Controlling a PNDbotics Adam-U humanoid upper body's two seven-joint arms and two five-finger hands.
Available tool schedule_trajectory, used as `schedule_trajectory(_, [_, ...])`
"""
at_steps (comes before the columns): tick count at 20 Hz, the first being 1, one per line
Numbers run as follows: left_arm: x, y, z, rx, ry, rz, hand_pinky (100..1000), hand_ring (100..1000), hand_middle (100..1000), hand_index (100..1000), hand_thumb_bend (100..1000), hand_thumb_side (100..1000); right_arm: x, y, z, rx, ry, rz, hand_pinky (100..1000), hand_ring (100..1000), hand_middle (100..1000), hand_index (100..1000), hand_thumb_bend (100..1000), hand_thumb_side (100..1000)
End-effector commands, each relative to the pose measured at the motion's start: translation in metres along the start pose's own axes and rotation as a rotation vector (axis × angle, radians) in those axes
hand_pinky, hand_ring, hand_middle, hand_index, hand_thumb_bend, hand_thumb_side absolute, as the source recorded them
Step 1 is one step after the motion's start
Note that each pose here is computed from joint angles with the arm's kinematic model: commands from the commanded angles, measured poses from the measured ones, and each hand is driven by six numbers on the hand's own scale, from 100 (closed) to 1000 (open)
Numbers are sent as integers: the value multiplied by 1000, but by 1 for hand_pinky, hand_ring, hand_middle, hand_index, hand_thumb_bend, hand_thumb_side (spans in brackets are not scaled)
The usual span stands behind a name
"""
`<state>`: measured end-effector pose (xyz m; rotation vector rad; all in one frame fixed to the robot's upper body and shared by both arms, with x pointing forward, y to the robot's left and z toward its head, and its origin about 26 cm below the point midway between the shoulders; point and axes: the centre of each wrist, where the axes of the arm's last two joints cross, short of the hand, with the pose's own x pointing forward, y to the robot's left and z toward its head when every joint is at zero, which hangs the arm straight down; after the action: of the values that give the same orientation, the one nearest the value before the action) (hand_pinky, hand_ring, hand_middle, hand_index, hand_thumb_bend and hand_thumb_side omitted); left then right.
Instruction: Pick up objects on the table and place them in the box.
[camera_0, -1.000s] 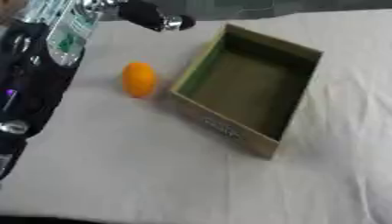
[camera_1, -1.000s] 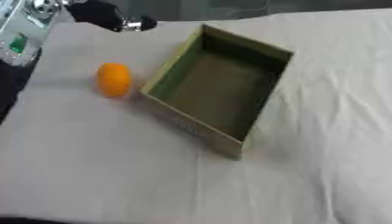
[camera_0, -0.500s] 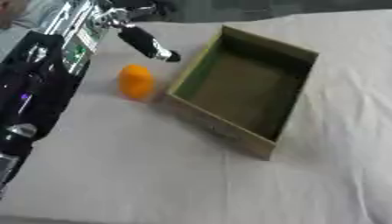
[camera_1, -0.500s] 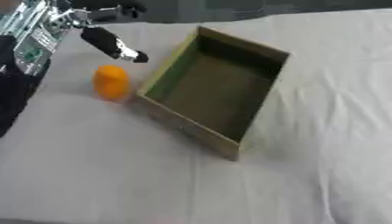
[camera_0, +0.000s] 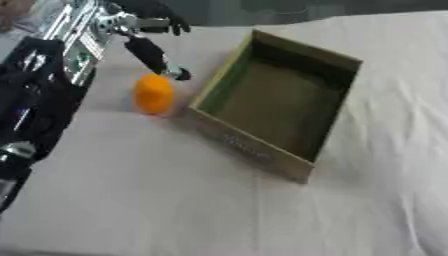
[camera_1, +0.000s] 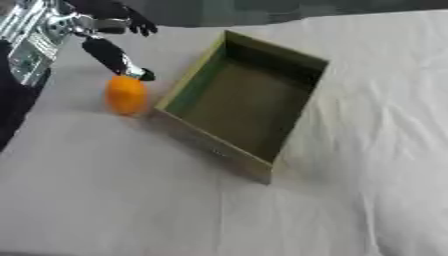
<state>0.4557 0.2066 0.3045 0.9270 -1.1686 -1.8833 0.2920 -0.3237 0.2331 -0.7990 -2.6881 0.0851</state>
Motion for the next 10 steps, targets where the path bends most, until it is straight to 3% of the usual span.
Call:
schedule_trajectory(1, [-14, 5, 10, -32, 36, -11, 862, 880, 833, 979, 463, 597, 4, -5, -8, 8, -31, 11, 767, 847, 808, 897, 100, 617])
schedule_trajectory(10, [-23, -12, 8, -104, 63, -21, 858, 877, 831, 963, 490, 593, 4, -5, -8, 7, -30, 14, 768, 847, 808, 897, 100, 617])
